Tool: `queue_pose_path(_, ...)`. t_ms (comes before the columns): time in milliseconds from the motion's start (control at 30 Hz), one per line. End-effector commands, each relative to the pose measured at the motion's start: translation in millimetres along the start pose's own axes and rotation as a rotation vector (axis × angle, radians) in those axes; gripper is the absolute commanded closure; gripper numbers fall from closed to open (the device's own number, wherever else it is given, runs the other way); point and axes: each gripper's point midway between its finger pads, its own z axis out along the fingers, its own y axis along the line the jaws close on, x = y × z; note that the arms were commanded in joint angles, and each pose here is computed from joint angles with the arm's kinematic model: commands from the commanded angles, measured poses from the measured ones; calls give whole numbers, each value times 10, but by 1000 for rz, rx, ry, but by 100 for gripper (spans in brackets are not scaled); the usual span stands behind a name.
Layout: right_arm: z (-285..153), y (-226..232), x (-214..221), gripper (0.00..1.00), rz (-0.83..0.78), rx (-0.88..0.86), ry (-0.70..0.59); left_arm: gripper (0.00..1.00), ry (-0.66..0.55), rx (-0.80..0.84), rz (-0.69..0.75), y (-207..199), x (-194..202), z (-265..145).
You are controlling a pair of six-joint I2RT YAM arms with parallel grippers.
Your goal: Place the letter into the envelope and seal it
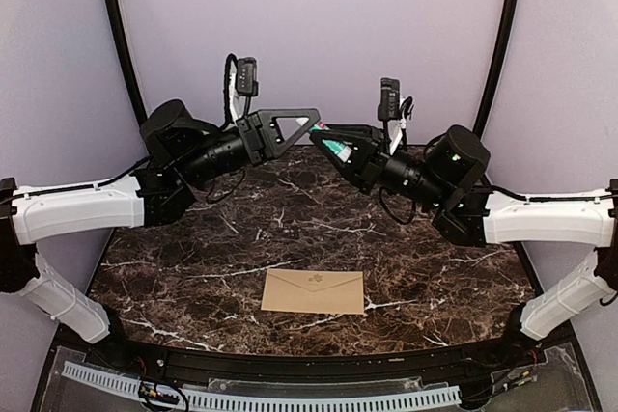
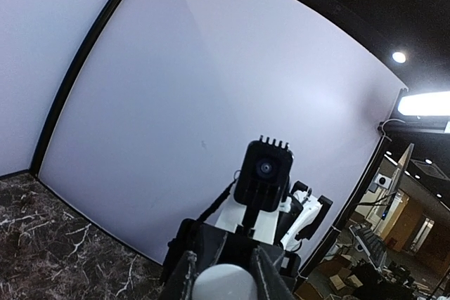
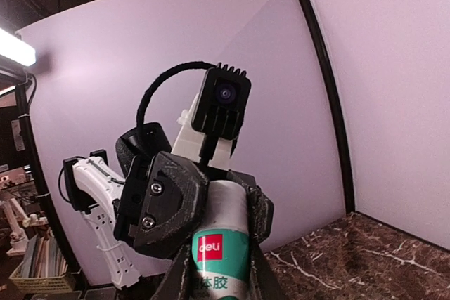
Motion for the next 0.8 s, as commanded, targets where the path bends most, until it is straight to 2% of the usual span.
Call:
queue_pose_path(0,269,-180,260,100,-288,239,114,78,411,20,-282,3,1332,121)
queue_pose_path(167,264,-331,279,100,-418,336,123,79,415,3,-322,15,1384,163)
queue_pose_path(400,179,-325,354,100,-616,353,144,82,406,-43,-339,65,1377,136)
queue_pose_path(633,108,-414,414,100,-631,400,159,86,368,-94,-318,151,1325,118)
queue_pose_path(667,97,-421,439,99,-627,400,166,87,359,-98,-311,152,1296,115)
queue_pose_path(767,31,-415,500,86,-606,395,174,88,328,-119,-299,185,1211,107)
